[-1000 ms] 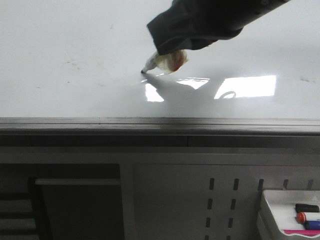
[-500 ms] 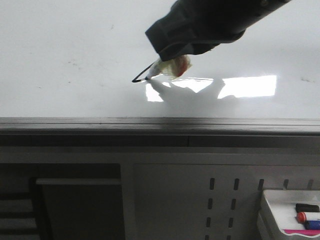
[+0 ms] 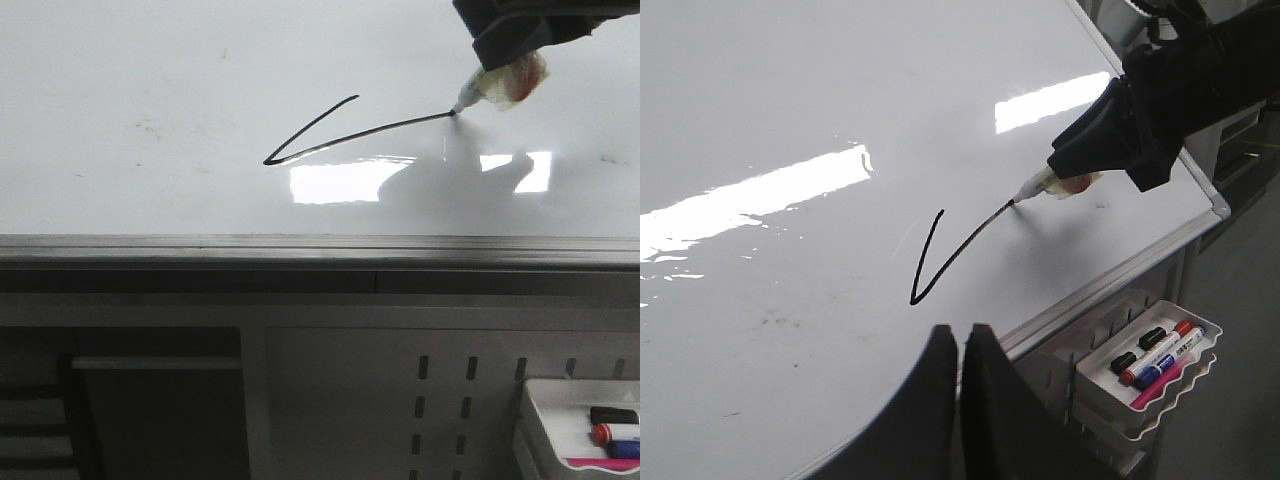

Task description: Write number 4 on whiteboard

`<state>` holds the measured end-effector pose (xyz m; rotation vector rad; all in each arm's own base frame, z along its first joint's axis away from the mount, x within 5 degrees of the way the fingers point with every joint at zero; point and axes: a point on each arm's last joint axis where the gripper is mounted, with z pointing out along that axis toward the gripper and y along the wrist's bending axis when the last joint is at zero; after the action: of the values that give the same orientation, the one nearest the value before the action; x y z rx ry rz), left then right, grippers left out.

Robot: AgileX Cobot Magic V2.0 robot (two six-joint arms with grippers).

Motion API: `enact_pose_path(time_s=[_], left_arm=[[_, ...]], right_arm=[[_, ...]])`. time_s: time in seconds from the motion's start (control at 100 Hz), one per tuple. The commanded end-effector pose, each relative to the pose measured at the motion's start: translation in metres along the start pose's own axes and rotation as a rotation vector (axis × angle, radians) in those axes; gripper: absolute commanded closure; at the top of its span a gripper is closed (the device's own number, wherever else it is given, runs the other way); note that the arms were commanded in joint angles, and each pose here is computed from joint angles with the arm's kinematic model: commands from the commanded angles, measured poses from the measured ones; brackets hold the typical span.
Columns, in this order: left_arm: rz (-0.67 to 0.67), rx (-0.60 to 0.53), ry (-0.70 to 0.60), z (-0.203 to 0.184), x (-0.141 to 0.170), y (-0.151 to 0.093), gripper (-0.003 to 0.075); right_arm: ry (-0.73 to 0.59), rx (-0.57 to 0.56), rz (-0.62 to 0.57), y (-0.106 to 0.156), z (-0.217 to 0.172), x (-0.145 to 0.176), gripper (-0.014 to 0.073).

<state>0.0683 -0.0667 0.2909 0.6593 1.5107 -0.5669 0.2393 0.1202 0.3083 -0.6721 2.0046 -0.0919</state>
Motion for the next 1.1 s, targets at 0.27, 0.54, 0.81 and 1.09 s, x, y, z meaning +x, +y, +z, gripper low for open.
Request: enact_pose_path(time_s=[0.27,0.54,0.81,1.09], left_arm=[[-0.024,0.006,-0.025,-0.001,-0.01,0.0,0.0741],[-0.024,0.01,-0.023,-0.001,-0.009,-0.001,0.0741],[-0.024,0.008,-0.024,-0.001,-0.009,0.0,0.0741],[-0.024,0.008,-0.024,-0.001,-0.009,0.0,0.0741]], right_arm=[[-0.262,-0.084,-0.054,0.01,-0.033,-0.031,0.0648],[-0.288,-0.121,-0.062,0.017,-0.025,-0.035,0.0648],[-0.252,-0.148,-0.075,0.025,-0.006,-0.032,0.0648],[-0.245,-0.127,-0.059,0.016,0.001,-0.029,0.0648]])
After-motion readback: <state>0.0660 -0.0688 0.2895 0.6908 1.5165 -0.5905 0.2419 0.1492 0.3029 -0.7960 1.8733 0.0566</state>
